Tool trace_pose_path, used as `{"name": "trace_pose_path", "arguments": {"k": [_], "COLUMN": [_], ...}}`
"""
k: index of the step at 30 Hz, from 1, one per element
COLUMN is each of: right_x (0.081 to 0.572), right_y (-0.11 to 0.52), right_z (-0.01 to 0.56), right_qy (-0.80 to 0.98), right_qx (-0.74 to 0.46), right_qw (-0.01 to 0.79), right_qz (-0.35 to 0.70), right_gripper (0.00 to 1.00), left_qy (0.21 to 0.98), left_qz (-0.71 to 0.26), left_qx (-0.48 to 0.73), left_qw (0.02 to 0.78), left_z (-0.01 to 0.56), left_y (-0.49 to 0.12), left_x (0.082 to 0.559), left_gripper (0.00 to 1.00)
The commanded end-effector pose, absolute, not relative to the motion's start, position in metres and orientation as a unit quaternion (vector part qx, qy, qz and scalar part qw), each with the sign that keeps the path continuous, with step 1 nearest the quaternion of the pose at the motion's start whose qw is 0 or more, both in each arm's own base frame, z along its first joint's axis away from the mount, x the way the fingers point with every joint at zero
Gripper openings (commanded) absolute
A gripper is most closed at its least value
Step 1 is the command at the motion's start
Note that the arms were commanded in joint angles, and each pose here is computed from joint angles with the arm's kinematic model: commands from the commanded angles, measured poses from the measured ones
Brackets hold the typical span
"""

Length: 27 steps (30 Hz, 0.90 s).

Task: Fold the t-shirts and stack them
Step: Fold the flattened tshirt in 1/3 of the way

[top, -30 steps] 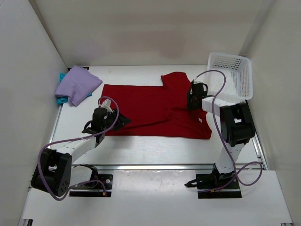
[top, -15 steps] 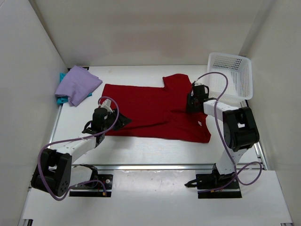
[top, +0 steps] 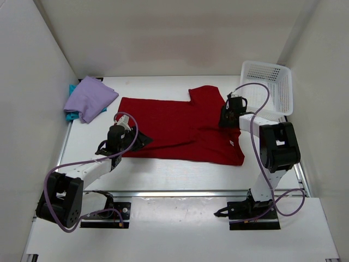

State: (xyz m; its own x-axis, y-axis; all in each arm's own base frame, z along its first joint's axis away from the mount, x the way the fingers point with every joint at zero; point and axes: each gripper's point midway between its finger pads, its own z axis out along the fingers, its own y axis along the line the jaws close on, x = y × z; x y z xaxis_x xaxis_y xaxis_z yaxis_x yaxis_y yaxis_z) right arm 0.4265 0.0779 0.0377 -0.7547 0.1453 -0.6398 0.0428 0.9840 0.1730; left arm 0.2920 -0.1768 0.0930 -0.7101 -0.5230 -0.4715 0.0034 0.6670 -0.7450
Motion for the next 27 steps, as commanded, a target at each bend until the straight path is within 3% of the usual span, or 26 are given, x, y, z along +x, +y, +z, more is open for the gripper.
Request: {"name": "trace_pose_path", "arguments": {"k": [1,4,7,23,27], "right_x": [0.449,0.450,0.452,0.463,0.465], "right_y": [0.089,0.091,0.093,0.073,0.067], "right_z": [0.056,0.055,0.060,0.115,0.105], "right_qy": [0.918,0.917,0.914,0.855,0.863], "right_qx": [0.046,0.045,0.043,0.067,0.077], "right_qw": [0.379,0.381,0.391,0.500,0.483], "right_qz": [0.106,0.108,0.104,0.117,0.123], "right_gripper": [0.31,0.13,0.02,0.00,0.00], "left_qy": [0.838,0.840,0.840,0.842,0.838], "left_qz": [-0.387,-0.383,-0.381,-0.320,-0.312], "left_qx": [-0.149,-0.148,-0.151,-0.194,-0.226], "left_qw": [0.354,0.354,0.355,0.388,0.386], "left_z": [0.098,0.095,0.097,0.104,0.099], "left_y": [-0.180,-0.178,-0.176,-0.134,-0.120], "left_x": [0.292,0.291,0.294,0.320,0.325], "left_gripper": [0.44,0.44,0.43,0.43,0.44]}}
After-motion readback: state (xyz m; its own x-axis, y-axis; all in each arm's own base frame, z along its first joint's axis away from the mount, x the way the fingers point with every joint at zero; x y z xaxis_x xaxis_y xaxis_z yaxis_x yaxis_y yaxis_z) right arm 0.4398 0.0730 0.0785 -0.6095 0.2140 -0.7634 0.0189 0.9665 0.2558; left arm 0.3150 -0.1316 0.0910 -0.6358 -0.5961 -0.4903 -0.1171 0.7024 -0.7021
